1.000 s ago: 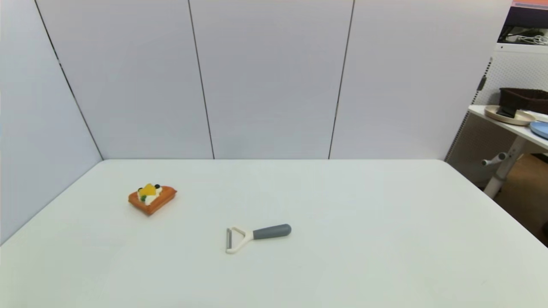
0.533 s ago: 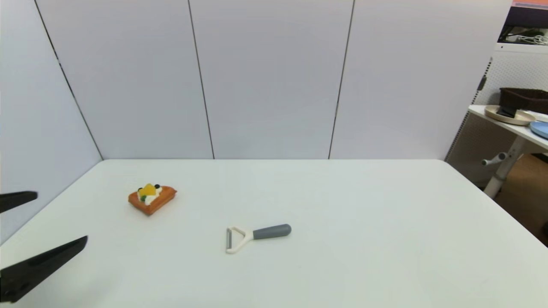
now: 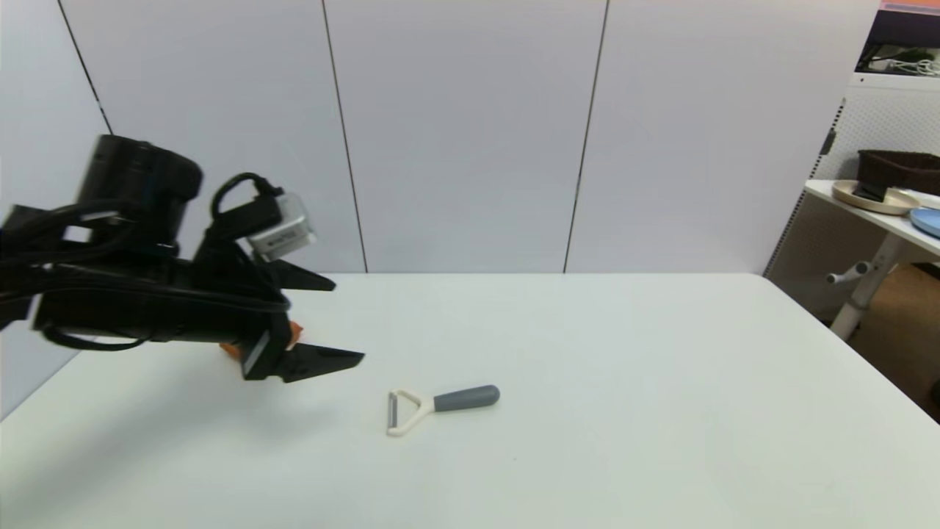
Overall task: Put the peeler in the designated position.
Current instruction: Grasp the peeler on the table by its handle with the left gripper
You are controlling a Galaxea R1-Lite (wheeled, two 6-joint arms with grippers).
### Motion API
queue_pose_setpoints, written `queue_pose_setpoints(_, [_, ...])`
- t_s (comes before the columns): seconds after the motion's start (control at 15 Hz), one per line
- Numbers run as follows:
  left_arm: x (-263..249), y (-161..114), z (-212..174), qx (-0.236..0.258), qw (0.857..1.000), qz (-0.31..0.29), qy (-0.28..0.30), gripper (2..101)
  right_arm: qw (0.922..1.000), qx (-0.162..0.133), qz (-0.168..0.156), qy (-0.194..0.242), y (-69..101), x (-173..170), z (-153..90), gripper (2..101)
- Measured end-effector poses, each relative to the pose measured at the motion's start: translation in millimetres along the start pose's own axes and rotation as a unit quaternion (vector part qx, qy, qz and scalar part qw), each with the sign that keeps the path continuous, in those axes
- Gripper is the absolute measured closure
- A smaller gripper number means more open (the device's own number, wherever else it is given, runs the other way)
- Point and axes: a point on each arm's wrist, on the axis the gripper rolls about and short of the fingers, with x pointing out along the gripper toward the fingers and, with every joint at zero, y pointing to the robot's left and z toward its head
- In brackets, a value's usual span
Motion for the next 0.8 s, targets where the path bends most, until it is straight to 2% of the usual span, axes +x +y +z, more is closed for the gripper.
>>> queue_pose_setpoints(0.33, [90.4, 3.3, 0.4, 0.069, 0.991, -0.118, 0.014, 5.4, 1.0, 0.0, 0.0, 0.0, 0.0, 0.0, 0.0, 4.3])
queue_pose_setpoints(0.53, [121.5, -3.9, -10.8, 0.066, 0.984, -0.166, 0.027, 5.4, 1.0, 0.0, 0.0, 0.0, 0.0, 0.0, 0.0, 4.3])
queue_pose_setpoints(0.8, [146.8, -9.9, -17.7, 0.054, 0.979, -0.193, 0.043, 5.4, 1.0, 0.0, 0.0, 0.0, 0.0, 0.0, 0.0, 4.3])
